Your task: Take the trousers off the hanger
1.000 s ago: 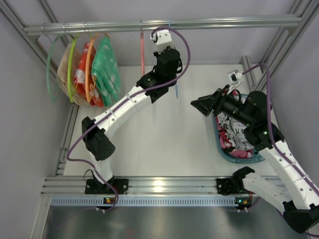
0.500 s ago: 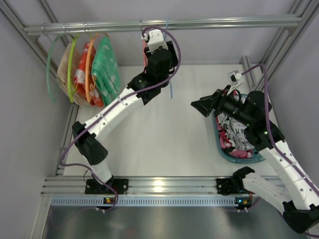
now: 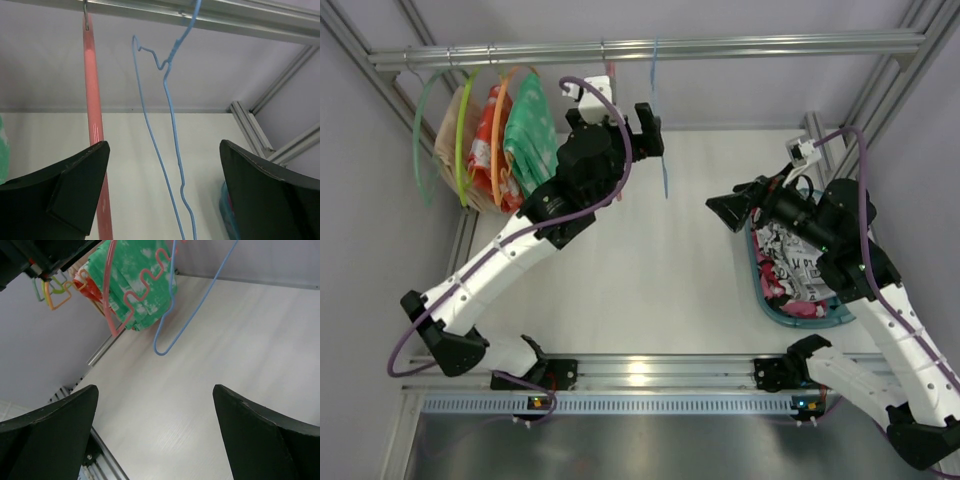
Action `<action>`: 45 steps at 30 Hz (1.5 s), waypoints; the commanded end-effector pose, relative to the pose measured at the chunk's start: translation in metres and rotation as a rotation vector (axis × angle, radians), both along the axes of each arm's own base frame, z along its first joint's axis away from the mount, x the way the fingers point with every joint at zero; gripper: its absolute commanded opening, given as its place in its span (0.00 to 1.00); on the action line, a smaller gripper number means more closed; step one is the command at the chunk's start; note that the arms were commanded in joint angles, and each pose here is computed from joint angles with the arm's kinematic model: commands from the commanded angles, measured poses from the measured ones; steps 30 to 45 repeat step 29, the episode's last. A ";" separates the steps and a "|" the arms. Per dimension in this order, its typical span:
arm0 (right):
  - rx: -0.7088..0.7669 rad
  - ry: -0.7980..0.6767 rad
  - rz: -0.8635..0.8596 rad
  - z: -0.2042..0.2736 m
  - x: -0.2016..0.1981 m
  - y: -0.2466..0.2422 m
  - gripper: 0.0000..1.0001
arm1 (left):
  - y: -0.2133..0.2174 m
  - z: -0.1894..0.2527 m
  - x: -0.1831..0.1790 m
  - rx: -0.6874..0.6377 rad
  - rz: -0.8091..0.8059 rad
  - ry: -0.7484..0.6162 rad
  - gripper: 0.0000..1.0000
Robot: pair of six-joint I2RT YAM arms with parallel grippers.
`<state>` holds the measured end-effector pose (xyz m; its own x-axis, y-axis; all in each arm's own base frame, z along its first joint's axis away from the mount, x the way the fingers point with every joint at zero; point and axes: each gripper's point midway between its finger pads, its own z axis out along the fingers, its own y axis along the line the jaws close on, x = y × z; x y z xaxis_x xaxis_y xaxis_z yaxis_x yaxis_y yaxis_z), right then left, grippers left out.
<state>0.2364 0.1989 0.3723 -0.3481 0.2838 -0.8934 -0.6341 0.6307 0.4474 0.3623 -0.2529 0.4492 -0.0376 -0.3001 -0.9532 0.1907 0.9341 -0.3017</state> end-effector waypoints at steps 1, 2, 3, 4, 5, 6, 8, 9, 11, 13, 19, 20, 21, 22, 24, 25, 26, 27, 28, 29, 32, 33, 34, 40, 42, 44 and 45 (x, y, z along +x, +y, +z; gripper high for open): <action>-0.026 -0.103 -0.061 0.026 0.006 -0.013 0.99 | -0.007 0.012 -0.031 0.058 -0.152 -0.064 0.99; -0.035 -0.112 -0.072 0.027 0.007 -0.015 0.99 | -0.008 0.012 -0.036 0.081 -0.179 -0.068 0.99; -0.046 -0.113 -0.084 0.026 0.008 -0.017 1.00 | -0.011 0.011 -0.043 0.107 -0.223 -0.065 0.99; -0.060 -0.127 -0.103 0.028 0.011 -0.020 0.99 | -0.005 0.012 -0.051 0.154 -0.244 -0.068 0.99; -0.068 -0.132 -0.108 0.028 0.012 -0.021 0.99 | -0.004 0.010 -0.056 0.183 -0.270 -0.072 0.99; -0.078 -0.137 -0.110 0.029 0.012 -0.022 0.99 | -0.004 0.012 -0.063 0.206 -0.310 -0.089 0.99; -0.100 -0.146 -0.120 0.028 0.014 -0.025 0.99 | 0.004 0.006 -0.077 0.282 -0.355 -0.094 0.99; -0.111 -0.144 -0.122 0.027 0.014 -0.025 0.99 | 0.005 0.002 -0.082 0.332 -0.384 -0.100 0.99; -0.141 -0.144 -0.133 0.023 0.017 -0.028 0.99 | 0.023 0.001 -0.092 0.401 -0.379 -0.121 0.99; -0.160 -0.151 -0.141 0.022 0.017 -0.030 0.99 | 0.043 -0.007 -0.090 0.463 -0.306 -0.118 0.99; -0.197 -0.153 -0.158 0.015 0.022 -0.034 1.00 | 0.116 -0.018 -0.083 0.536 -0.057 -0.051 0.99; -0.204 -0.154 -0.164 0.013 0.023 -0.036 0.99 | 0.123 -0.020 -0.085 0.541 -0.044 -0.050 0.99; -0.209 -0.151 -0.169 0.010 0.024 -0.037 0.99 | 0.134 -0.024 -0.089 0.542 -0.022 -0.046 0.99; -0.214 -0.150 -0.176 0.008 0.025 -0.039 0.99 | 0.140 -0.026 -0.090 0.547 -0.012 -0.044 0.99; -0.214 -0.151 -0.174 0.005 0.026 -0.039 0.99 | 0.155 -0.029 -0.094 0.544 0.022 -0.039 0.99; -0.214 -0.152 -0.178 0.004 0.025 -0.040 0.99 | 0.160 -0.031 -0.093 0.543 0.034 -0.034 0.99; -0.213 -0.152 -0.178 0.003 0.026 -0.041 1.00 | 0.163 -0.032 -0.094 0.541 0.040 -0.031 0.99; -0.208 -0.152 -0.172 0.005 0.025 -0.040 0.99 | 0.170 -0.033 -0.094 0.533 0.055 -0.021 0.99; -0.207 -0.155 -0.177 0.006 0.026 -0.043 0.99 | 0.173 -0.031 -0.094 0.525 0.063 -0.020 0.99; -0.205 -0.156 -0.179 0.008 0.026 -0.043 0.99 | 0.176 -0.030 -0.095 0.521 0.067 -0.019 0.99; -0.205 -0.156 -0.179 0.008 0.026 -0.043 0.99 | 0.176 -0.030 -0.095 0.521 0.067 -0.019 0.99; -0.205 -0.156 -0.179 0.008 0.026 -0.043 0.99 | 0.176 -0.030 -0.095 0.521 0.067 -0.019 0.99; -0.205 -0.156 -0.179 0.008 0.026 -0.043 0.99 | 0.176 -0.030 -0.095 0.521 0.067 -0.019 0.99; -0.205 -0.156 -0.179 0.008 0.026 -0.043 0.99 | 0.176 -0.030 -0.095 0.521 0.067 -0.019 0.99; -0.205 -0.156 -0.179 0.008 0.026 -0.043 0.99 | 0.176 -0.030 -0.095 0.521 0.067 -0.019 0.99; -0.205 -0.156 -0.179 0.008 0.026 -0.043 0.99 | 0.176 -0.030 -0.095 0.521 0.067 -0.019 0.99; -0.205 -0.156 -0.179 0.008 0.026 -0.043 0.99 | 0.176 -0.030 -0.095 0.521 0.067 -0.019 0.99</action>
